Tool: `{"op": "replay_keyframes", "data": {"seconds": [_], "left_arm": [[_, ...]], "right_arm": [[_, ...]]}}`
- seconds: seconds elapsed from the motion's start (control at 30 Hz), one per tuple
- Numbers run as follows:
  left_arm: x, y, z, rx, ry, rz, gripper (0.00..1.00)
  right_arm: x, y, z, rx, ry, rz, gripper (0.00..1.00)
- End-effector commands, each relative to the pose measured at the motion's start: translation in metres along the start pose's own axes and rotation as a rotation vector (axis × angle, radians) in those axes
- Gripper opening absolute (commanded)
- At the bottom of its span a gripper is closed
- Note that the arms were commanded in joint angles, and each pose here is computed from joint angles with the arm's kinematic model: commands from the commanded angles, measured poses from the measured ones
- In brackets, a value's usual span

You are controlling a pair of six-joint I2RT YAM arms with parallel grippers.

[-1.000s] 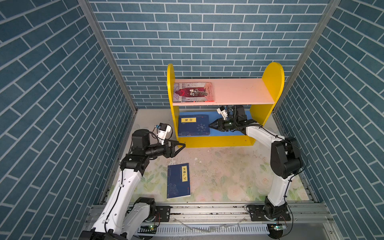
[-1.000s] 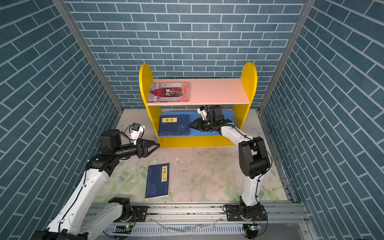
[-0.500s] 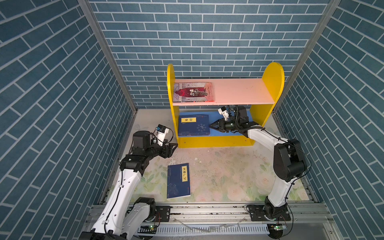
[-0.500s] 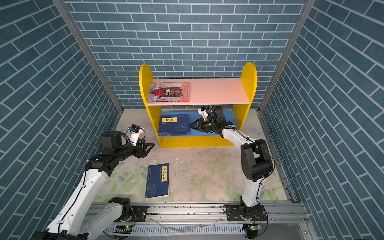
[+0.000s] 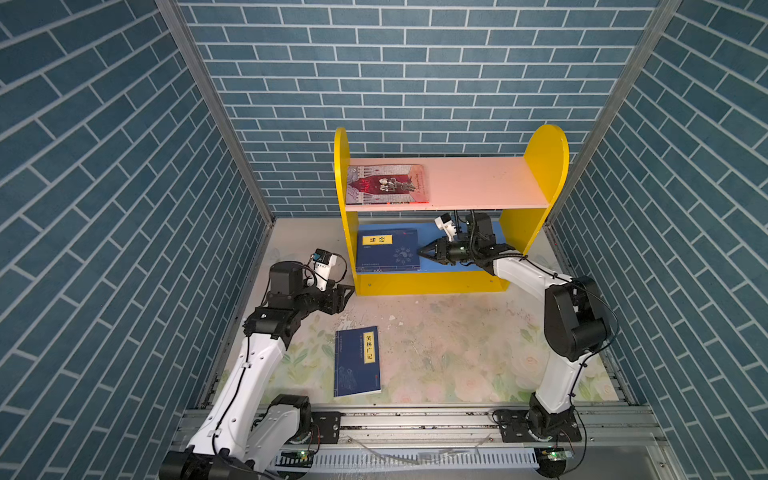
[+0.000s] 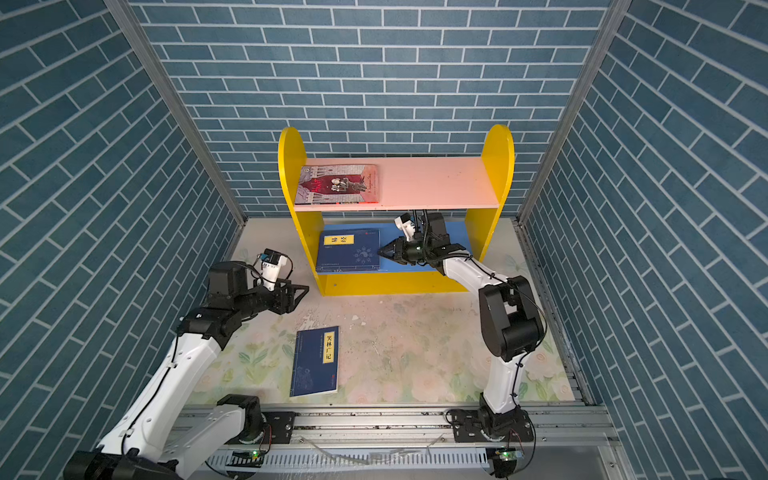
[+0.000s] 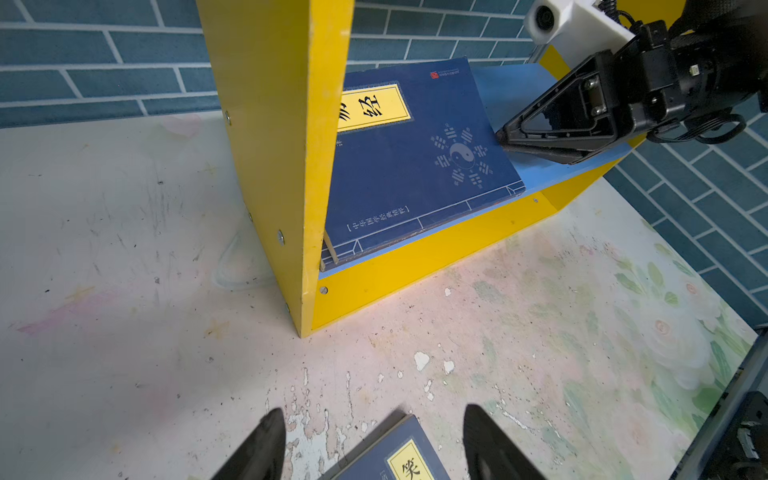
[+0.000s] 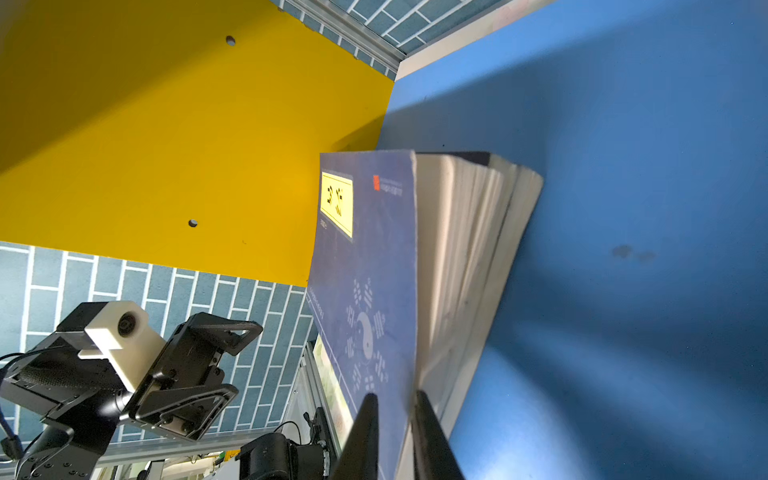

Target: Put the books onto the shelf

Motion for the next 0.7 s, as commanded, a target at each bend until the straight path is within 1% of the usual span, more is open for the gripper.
{"op": "replay_keyframes", "data": {"seconds": [0.0,0.23,0.4,0.5,0.67], "left_arm": [[-0.002,-0.003,0.001,0.014,-0.008,-0.005,0.69],[-0.005,-0.004,0.002,0.001,-0.004,0.001,0.68],[-0.009,-0.006,0.006,-0.035,0.014,0.007,0.66],[-0.013,-0.007,0.009,-0.067,0.025,0.014,0.66],[-0.023,-0.006,0.015,-0.131,0.033,0.006,0.64]], "right_arm": [[-0.002,0.006,0.013,0.07,0.053,-0.003,0.17],[-0.01,0.006,0.014,0.068,0.065,0.022,0.12],[-0.011,0.008,0.016,0.071,0.066,0.018,0.13],[-0.008,0.009,0.019,0.082,0.059,0.002,0.16],[0.002,0.009,0.03,0.115,0.044,-0.038,0.18]]}}
Point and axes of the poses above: each gripper's point midway between its finger pads, its own x axis back along the fingers, its own z axis along the line the jaws close on, y = z × x, the point moved 9 cm from there along x, back along the fingers, and after that the axes turned 12 degrees about -x, right-handed, at the moved point
